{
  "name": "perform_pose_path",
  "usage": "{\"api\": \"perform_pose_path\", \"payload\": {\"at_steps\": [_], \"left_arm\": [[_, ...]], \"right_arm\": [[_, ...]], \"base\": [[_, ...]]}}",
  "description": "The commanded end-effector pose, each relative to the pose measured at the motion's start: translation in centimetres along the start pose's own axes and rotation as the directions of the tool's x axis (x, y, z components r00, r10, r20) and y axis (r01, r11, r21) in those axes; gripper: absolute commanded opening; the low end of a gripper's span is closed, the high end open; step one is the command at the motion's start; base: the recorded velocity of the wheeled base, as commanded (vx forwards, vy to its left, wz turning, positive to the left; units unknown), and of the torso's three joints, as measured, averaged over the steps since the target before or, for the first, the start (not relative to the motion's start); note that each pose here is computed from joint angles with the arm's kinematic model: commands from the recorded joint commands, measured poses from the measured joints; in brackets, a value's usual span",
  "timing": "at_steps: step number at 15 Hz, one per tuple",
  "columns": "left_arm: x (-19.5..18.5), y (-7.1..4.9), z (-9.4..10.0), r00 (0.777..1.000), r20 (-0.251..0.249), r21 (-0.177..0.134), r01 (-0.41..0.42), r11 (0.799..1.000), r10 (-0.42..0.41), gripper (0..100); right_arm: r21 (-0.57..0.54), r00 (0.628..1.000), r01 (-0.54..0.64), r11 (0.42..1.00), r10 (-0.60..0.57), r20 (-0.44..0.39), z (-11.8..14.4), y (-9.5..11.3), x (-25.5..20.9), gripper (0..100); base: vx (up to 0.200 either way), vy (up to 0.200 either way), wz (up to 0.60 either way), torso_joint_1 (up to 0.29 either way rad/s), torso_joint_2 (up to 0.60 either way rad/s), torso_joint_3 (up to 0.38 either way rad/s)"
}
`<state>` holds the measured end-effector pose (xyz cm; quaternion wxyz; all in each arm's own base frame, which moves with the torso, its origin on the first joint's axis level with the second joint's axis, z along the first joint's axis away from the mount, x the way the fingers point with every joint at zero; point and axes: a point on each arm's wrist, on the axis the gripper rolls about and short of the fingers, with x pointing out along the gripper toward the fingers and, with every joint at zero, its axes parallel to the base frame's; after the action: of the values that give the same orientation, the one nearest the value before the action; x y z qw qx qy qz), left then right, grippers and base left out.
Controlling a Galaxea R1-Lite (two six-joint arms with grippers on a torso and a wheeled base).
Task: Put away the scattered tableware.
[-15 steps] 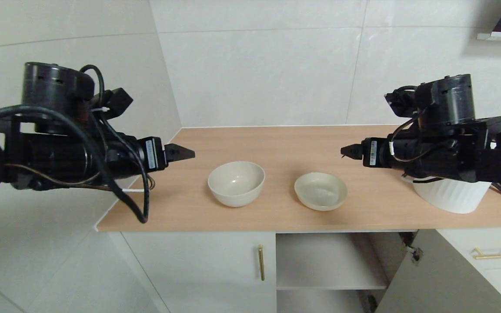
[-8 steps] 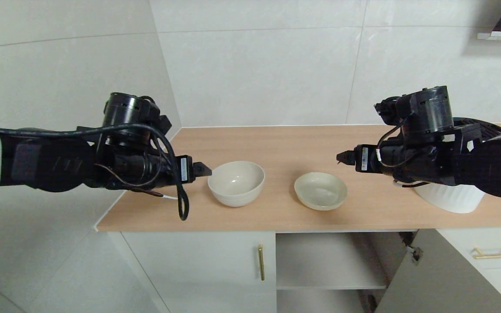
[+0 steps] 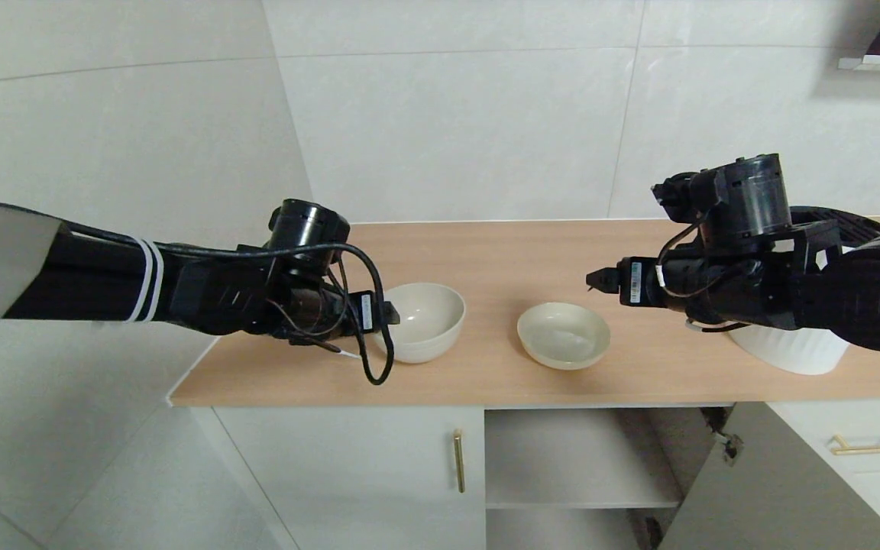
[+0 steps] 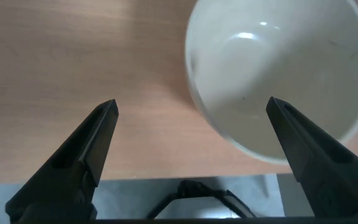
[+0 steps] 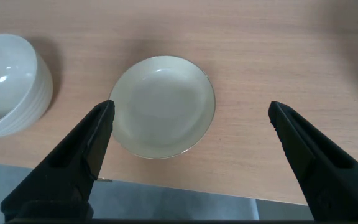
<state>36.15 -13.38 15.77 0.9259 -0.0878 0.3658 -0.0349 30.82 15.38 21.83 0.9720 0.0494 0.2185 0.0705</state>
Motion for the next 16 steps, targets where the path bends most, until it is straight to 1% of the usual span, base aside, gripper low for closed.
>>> {"api": "perform_pose_path", "payload": {"at_steps": [1,2,5,6,10,12,13,14,15,16], "left_arm": [[0.8,-0.1,-0.2,1.0,-0.01,0.002,-0.006,1.0,0.006,100],[0.9,-0.1,-0.1,1.0,-0.004,0.001,-0.003,1.0,0.003,100],[1.7,-0.2,-0.2,1.0,-0.011,-0.005,-0.009,1.0,0.009,100],[1.9,-0.2,0.0,1.0,-0.007,-0.018,-0.009,1.0,0.009,0],[2.3,-0.2,-0.1,1.0,-0.014,-0.022,-0.01,1.0,0.01,0],[2.1,-0.1,0.0,1.0,-0.009,-0.024,-0.009,1.0,0.009,0],[1.9,-0.1,0.1,1.0,-0.003,-0.03,-0.008,1.0,0.008,0],[1.1,-0.2,0.5,1.0,0.013,-0.059,0.001,0.998,0.0,0],[0.1,-0.2,0.9,0.999,0.035,-0.077,0.01,0.997,-0.007,0],[-1.3,-0.1,1.2,0.998,0.059,-0.085,0.023,0.996,-0.018,0]], "right_arm": [[0.006,1.0,-0.003,1.0,0.003,0.005,0.1,0.0,-0.1,100],[0.008,1.0,-0.003,1.0,0.003,0.005,0.1,0.0,-0.1,100],[0.009,1.0,-0.002,1.0,0.002,0.004,0.1,0.0,-0.1,100],[0.01,1.0,-0.003,1.0,0.003,0.005,0.1,0.0,-0.1,100],[0.01,1.0,-0.003,1.0,0.003,0.005,0.1,0.0,-0.1,100],[0.01,1.0,-0.003,1.0,0.003,0.005,0.1,0.0,-0.1,100],[0.01,1.0,-0.003,1.0,0.003,0.005,0.1,0.0,-0.1,100],[0.01,1.0,-0.003,1.0,0.003,0.005,0.1,0.0,-0.1,100],[0.01,1.0,-0.003,1.0,0.003,0.005,0.1,0.0,-0.1,100],[0.008,1.0,-0.002,1.0,0.002,0.001,0.0,0.0,0.0,100]], "base": [[0.0,0.0,0.0,0.0,0.0,0.0],[0.0,0.0,0.0,0.0,0.0,0.0],[0.0,0.0,0.0,0.0,0.0,0.0],[0.0,0.0,0.0,0.0,0.0,0.0],[0.0,0.0,0.0,0.0,0.0,0.0],[0.0,0.0,0.0,0.0,0.0,0.0],[0.0,0.0,0.0,0.0,0.0,0.0],[0.0,0.0,0.0,0.0,0.0,0.0],[0.0,0.0,0.0,0.0,0.0,0.0],[0.0,0.0,0.0,0.0,0.0,0.0]]}}
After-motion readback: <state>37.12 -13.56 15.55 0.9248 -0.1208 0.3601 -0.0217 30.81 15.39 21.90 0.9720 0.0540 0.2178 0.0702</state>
